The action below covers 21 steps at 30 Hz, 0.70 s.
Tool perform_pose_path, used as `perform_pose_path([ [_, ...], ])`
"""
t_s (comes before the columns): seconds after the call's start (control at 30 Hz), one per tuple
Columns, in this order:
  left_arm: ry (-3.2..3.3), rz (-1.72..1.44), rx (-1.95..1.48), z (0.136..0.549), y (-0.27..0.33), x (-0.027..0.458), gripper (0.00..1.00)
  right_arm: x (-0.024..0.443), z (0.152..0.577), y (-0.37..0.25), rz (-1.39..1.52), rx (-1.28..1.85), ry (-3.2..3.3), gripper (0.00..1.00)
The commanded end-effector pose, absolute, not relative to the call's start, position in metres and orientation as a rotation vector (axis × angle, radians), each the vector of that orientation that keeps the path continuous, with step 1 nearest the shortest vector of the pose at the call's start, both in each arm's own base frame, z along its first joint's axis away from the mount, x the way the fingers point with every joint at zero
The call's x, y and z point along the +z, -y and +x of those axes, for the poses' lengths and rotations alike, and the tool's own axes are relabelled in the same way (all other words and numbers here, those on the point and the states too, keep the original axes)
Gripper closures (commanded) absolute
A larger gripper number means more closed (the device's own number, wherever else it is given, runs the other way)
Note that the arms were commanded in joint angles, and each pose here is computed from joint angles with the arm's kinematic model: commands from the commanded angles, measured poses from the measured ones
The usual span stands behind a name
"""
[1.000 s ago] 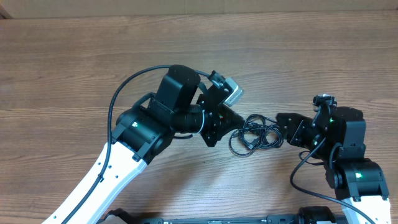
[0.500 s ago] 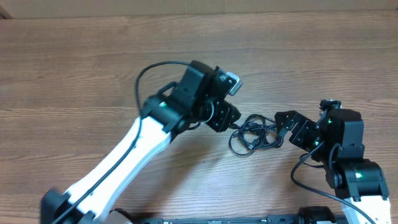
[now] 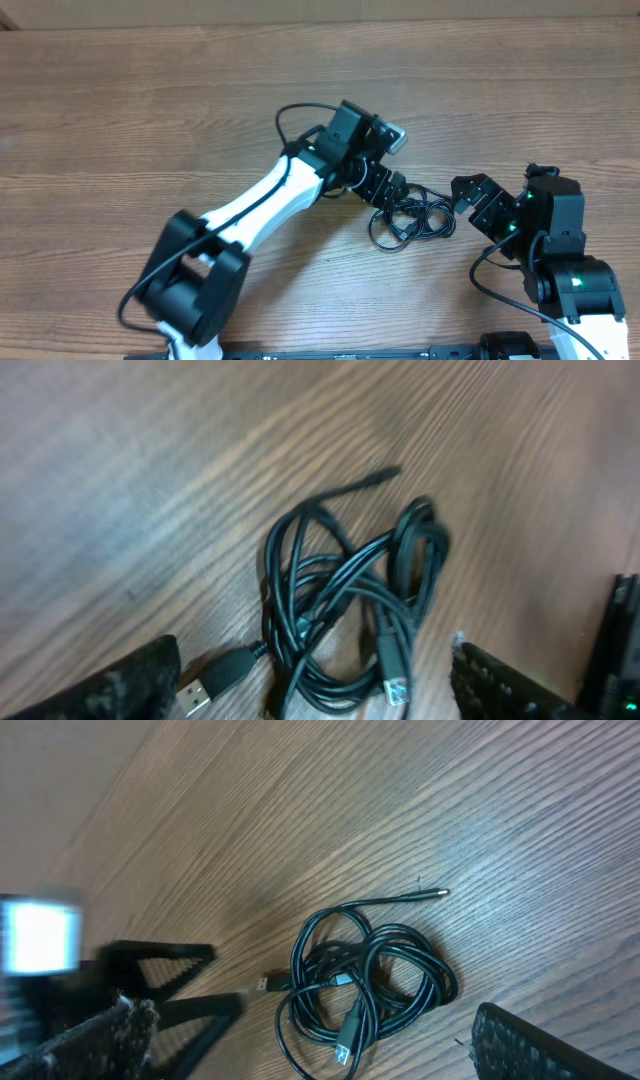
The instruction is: Untangle cables
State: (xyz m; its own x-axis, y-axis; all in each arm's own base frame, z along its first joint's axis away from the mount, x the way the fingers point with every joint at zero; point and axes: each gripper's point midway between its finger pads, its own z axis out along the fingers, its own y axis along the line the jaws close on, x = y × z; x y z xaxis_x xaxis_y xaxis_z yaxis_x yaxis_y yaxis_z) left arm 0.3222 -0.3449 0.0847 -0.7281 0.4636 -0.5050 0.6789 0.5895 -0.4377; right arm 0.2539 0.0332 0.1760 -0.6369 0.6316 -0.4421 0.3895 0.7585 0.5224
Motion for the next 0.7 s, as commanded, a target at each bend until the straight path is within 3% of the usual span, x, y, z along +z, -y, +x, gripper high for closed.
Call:
perform_pose_path([
  [0.0, -2.513, 0.958, -0.919, 0.32, 0.354, 0.062, 0.23, 0.184, 0.257, -0.03, 0.776, 0.502, -2.301, 0.0],
  [0.27, -2.567, 0.91, -0.839, 0.328, 0.35, 0.036, 0.24, 0.183, 0.256, -0.03, 0.778, 0.501, -2.305, 0.0],
  [0.67, -2.538, 0.84, -0.653, 0.339, 0.358, 0.033, 0.27, 0.182, 0.255, -0.03, 0.781, 0.498, -2.313, 0.0],
])
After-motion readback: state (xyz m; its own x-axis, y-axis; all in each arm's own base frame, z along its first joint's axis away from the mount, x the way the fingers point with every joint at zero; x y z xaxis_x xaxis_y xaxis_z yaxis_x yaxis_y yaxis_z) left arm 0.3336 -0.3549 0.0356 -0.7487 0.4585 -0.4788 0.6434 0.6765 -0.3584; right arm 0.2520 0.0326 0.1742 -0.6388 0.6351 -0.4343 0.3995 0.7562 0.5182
